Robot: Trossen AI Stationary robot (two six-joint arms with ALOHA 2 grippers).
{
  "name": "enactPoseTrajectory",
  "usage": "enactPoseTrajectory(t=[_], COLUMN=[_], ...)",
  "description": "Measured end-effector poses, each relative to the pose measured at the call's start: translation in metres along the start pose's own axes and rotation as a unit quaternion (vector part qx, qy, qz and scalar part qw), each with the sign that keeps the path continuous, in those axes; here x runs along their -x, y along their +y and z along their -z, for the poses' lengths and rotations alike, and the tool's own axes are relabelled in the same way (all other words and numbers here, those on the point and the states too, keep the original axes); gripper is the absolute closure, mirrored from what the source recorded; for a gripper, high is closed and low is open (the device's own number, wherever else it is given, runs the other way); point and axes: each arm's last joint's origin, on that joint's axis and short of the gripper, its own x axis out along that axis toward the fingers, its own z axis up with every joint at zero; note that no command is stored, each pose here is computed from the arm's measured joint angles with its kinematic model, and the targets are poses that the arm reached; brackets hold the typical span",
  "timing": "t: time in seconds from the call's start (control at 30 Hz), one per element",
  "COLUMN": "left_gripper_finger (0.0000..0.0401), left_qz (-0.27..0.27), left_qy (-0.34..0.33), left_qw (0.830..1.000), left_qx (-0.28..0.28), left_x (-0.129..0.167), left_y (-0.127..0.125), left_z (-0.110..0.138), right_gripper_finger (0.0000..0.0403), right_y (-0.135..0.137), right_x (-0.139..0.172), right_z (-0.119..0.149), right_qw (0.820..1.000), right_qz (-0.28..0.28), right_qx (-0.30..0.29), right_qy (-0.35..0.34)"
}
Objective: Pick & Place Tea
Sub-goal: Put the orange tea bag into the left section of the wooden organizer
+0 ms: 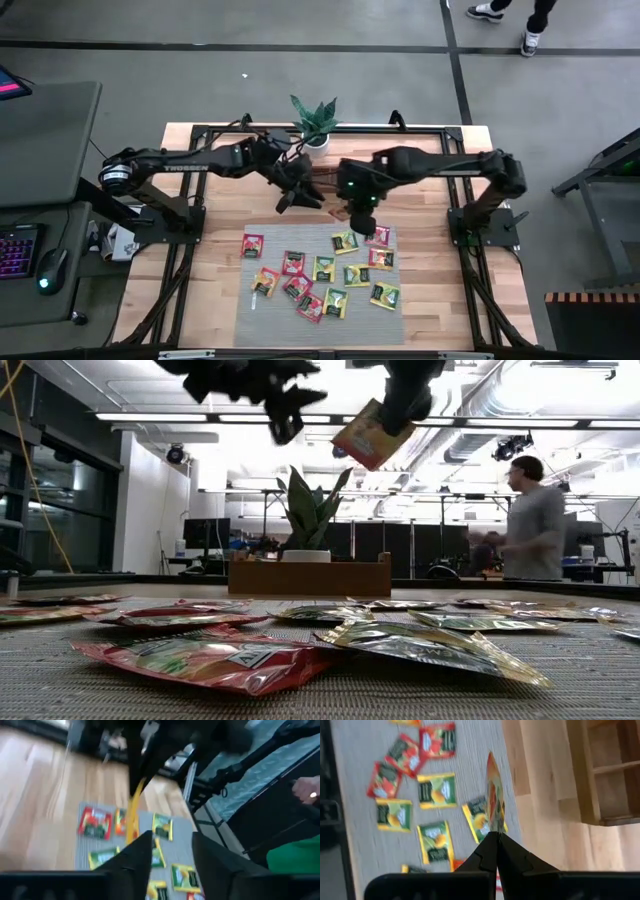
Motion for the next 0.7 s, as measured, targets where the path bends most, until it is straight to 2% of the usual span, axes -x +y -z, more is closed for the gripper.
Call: enactPoseTrajectory(t=[0.1, 0.2, 0.5, 0.7], left_gripper_finger=[0.0220, 0.0208, 0.0206, 0.0206], left_qz=[-0.017, -0.037, -0.051, -0.105], left_qy=[-0.007, 0.000, 0.020, 0.008], left_qw=[1.000, 0.999, 0.998, 0.994], left_qx=[-0.017, -0.020, -0.015, -0.018], left_x=[0.002, 0.003, 0.004, 0.004], left_y=[-0.003, -0.003, -0.002, 0.001], left_z=[-0.009, -0.011, -0.007, -0.008], right_gripper_finger=[0.0403, 0.0403, 0.0403, 0.0403], right_y=[0.000, 0.000, -0.010, -0.010], right_x=[-0.004, -0.003, 0.011, 0.011], right_z=[-0.012, -0.024, -0.042, -0.043], right_qw=[0.999, 0.999, 0.999, 0.999], right_qz=[0.015, 0.018, 0.026, 0.023], right_qx=[0.018, 0.029, 0.026, 0.026], right_qy=[0.026, 0.018, -0.027, -0.034])
